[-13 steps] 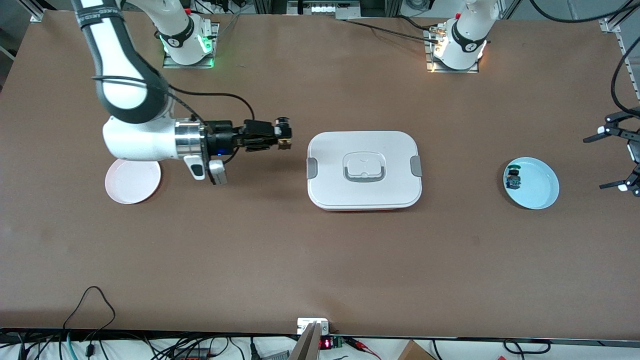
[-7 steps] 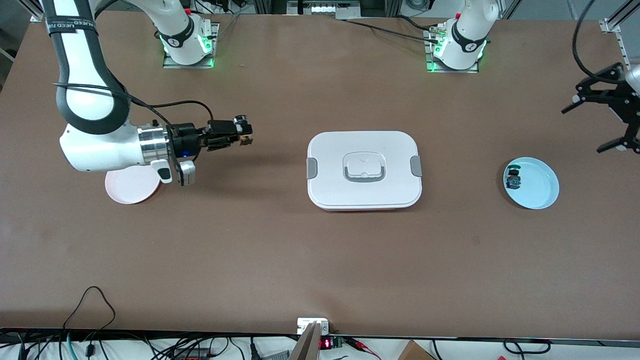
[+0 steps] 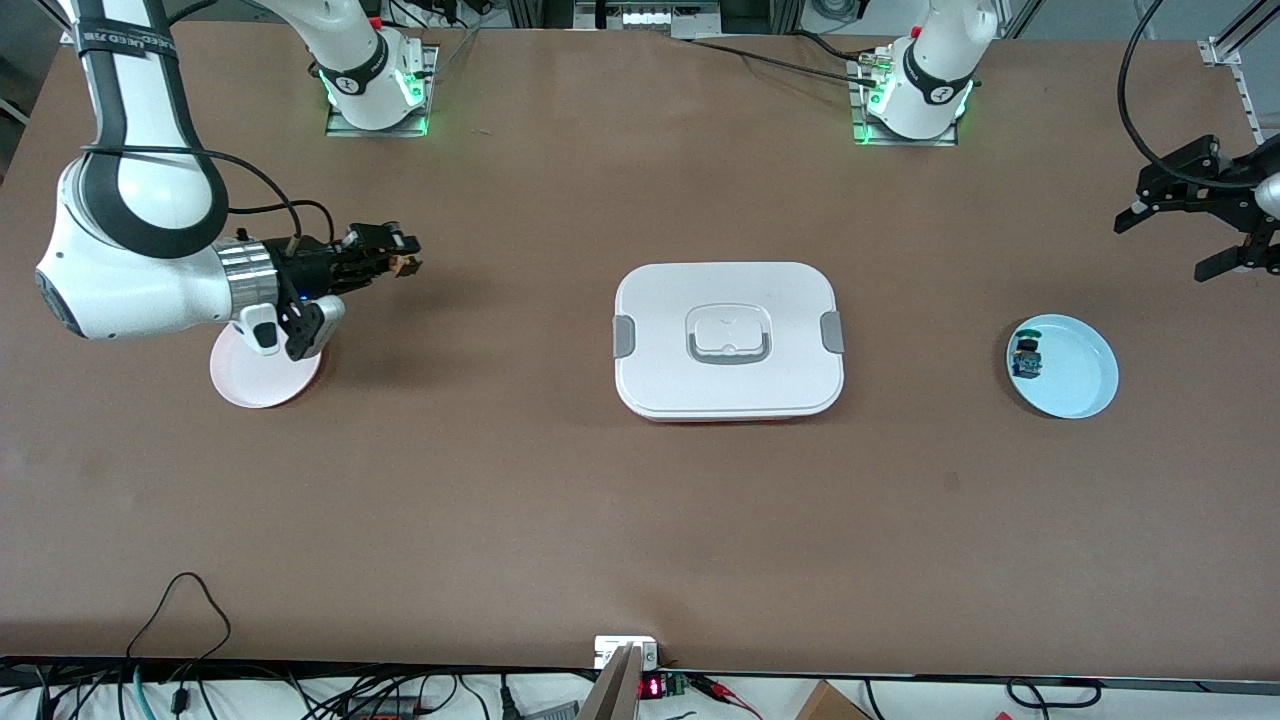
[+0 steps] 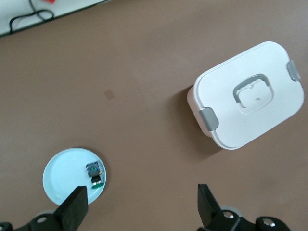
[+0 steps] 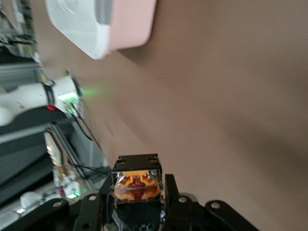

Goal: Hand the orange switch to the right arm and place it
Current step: 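Carry the orange switch to the white plate while the left gripper withdraws, then lower the orange switch onto the white plate with the right gripper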

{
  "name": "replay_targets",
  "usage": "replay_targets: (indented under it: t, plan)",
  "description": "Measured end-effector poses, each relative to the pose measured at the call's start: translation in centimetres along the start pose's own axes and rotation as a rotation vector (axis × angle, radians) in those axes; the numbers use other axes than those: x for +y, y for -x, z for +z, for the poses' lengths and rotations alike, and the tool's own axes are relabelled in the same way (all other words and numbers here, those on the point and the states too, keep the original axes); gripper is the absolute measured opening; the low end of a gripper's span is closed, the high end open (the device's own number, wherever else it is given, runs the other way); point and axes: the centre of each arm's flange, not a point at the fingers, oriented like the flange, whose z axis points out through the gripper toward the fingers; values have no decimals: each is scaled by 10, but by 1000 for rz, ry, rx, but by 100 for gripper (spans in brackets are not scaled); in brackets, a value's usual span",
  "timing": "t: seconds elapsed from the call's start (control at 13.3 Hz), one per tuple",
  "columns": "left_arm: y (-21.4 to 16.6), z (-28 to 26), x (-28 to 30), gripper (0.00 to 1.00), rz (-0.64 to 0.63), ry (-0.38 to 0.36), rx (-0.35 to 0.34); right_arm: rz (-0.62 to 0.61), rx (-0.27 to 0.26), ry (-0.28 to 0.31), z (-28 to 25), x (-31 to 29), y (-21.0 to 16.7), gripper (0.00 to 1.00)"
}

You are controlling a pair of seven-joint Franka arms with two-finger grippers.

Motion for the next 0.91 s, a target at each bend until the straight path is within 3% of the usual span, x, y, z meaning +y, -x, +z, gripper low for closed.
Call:
replay_targets:
  t: [0.23,0.38,0.6,0.91]
  plan:
    - [-10,22,24,100,-106,-97,-70,-72,-146,250,-16,37,23,44]
    - [-15,42,34,100,-178,-114,-89,-134,-198,385,-25,50,25,44]
    - [-12,58,31,100,-236,-112,-109,-257,-244,524,-28,69,25,44]
    - [-2,44,36,100,-250,-109,-114,-357,-290,645,-23,98,31,44]
